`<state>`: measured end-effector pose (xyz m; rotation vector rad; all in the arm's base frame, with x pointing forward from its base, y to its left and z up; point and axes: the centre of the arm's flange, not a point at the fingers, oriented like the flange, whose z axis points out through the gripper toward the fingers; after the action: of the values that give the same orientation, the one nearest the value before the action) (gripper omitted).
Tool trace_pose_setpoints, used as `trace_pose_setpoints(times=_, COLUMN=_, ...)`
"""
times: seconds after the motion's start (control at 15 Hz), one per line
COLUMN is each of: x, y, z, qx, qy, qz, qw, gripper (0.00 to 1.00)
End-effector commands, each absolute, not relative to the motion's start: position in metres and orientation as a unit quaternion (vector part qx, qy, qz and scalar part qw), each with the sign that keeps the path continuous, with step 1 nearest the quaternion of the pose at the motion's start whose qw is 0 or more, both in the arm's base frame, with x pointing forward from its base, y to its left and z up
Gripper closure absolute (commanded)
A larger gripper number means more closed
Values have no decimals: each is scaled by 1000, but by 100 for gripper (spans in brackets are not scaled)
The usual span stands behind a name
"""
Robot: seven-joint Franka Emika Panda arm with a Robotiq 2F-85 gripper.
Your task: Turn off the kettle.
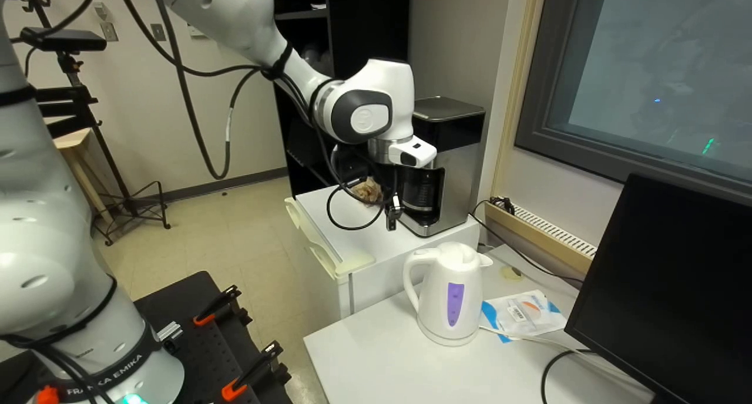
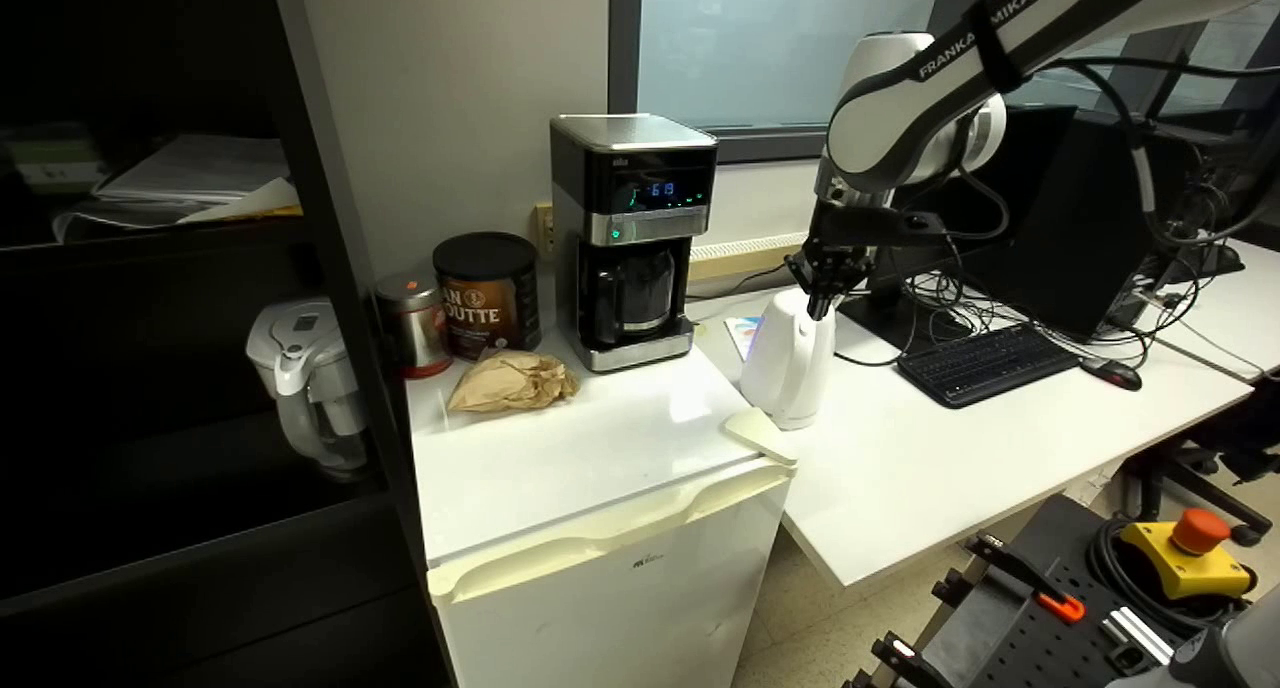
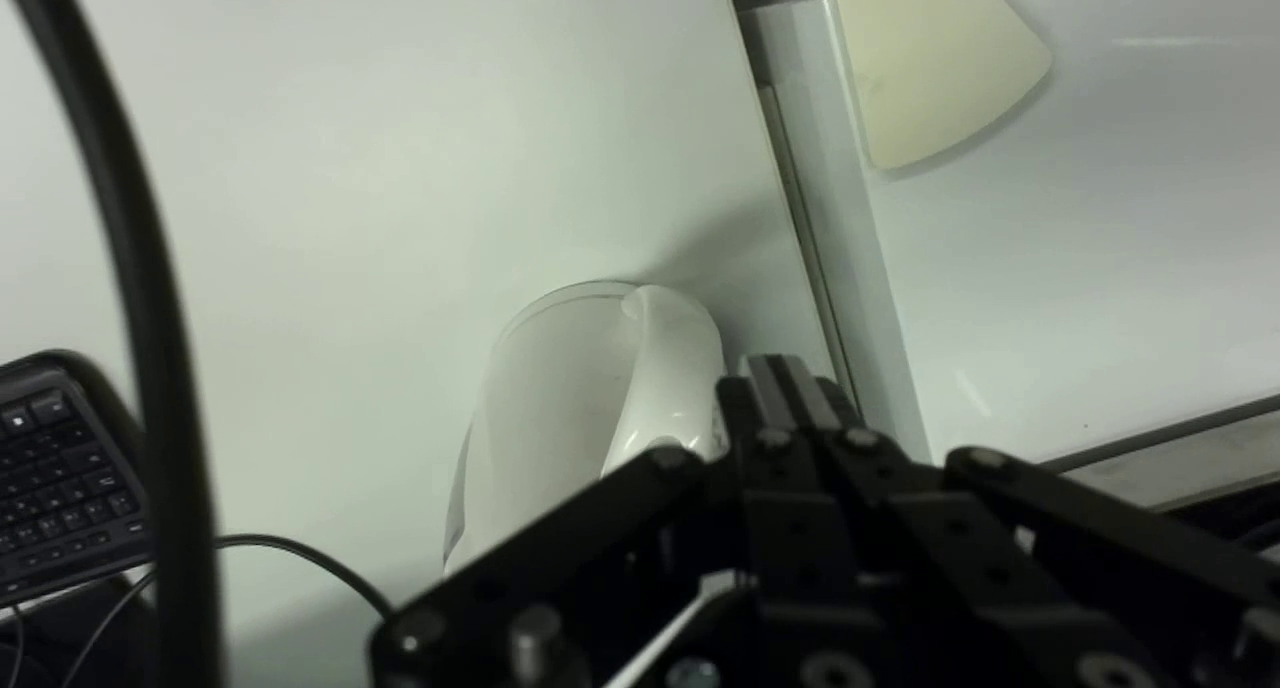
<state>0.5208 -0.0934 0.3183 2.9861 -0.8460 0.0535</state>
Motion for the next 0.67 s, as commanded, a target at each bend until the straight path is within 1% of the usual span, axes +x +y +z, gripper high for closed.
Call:
trace_pose_setpoints(times=0.0, x=542, y=-103, z=305, qx=952, qy=-302, qz=28, qw=35, gripper=99)
trace_pose_setpoints(times=0.6, x=564, y=-119, z=284, qx=936, qy=-346, qz=43, qw=48, gripper=99)
